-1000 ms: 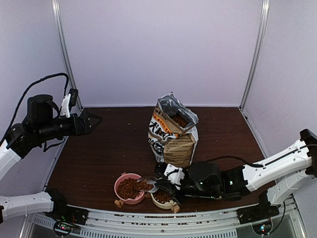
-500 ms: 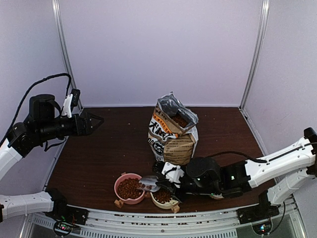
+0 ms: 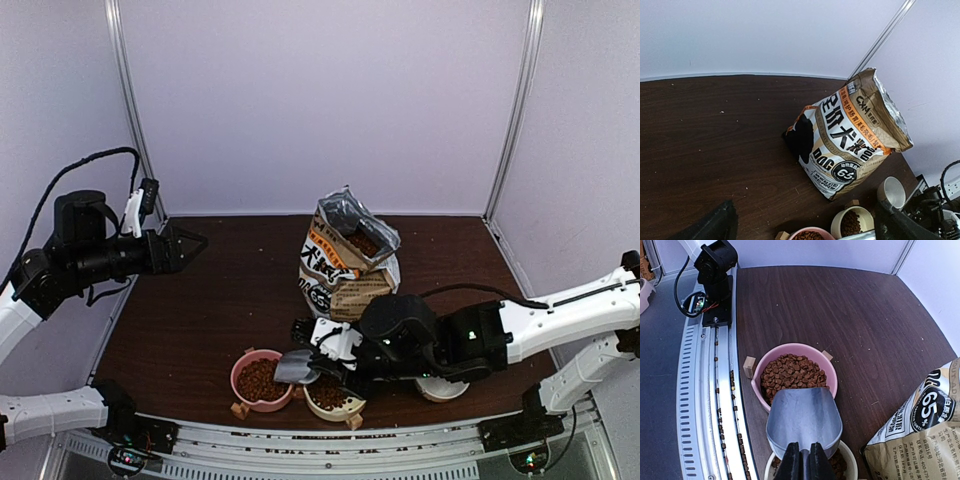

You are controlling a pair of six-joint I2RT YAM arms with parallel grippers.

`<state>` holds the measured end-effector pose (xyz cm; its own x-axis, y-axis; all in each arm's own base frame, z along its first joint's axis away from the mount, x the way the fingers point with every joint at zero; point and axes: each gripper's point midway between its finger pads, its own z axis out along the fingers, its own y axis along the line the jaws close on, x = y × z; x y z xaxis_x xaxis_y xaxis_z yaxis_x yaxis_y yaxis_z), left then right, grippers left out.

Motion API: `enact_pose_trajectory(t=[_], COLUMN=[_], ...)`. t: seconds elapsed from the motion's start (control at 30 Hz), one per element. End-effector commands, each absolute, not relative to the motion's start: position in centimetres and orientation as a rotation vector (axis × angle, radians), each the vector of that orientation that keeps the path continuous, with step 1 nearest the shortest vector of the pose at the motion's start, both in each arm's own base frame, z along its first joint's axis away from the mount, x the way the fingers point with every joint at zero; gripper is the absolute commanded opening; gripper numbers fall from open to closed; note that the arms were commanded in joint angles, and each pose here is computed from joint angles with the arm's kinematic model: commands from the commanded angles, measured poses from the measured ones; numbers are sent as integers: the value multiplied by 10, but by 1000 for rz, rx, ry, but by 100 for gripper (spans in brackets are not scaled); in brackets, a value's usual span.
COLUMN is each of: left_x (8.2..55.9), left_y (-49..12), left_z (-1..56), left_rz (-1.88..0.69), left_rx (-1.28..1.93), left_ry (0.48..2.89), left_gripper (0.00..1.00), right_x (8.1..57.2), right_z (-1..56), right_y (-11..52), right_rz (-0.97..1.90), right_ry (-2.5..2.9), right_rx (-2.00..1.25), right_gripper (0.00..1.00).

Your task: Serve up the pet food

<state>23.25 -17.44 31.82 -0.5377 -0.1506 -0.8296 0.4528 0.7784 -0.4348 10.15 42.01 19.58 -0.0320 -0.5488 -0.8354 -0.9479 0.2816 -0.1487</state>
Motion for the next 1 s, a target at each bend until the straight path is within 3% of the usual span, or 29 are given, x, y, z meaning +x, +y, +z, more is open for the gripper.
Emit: enact_pose_trajectory(t=[0.0,0.53,0.97], left_x=[231,225,223], left_y=[-175,-177,-181], left_z=[322,318,334], left_rz=[-793,-832,-893], left_rx=[241,253,240], left_ry=[1978,1968,1927], left_gripper=[98,98,98], right_x=[101,103,105], right_z=[198,205,286], right_y=[422,440,441], right_rz=[520,447,595], right_ry=[1704,1727,1672], right_rx=[-1484,-1572,-1377], right_gripper=[0,0,0])
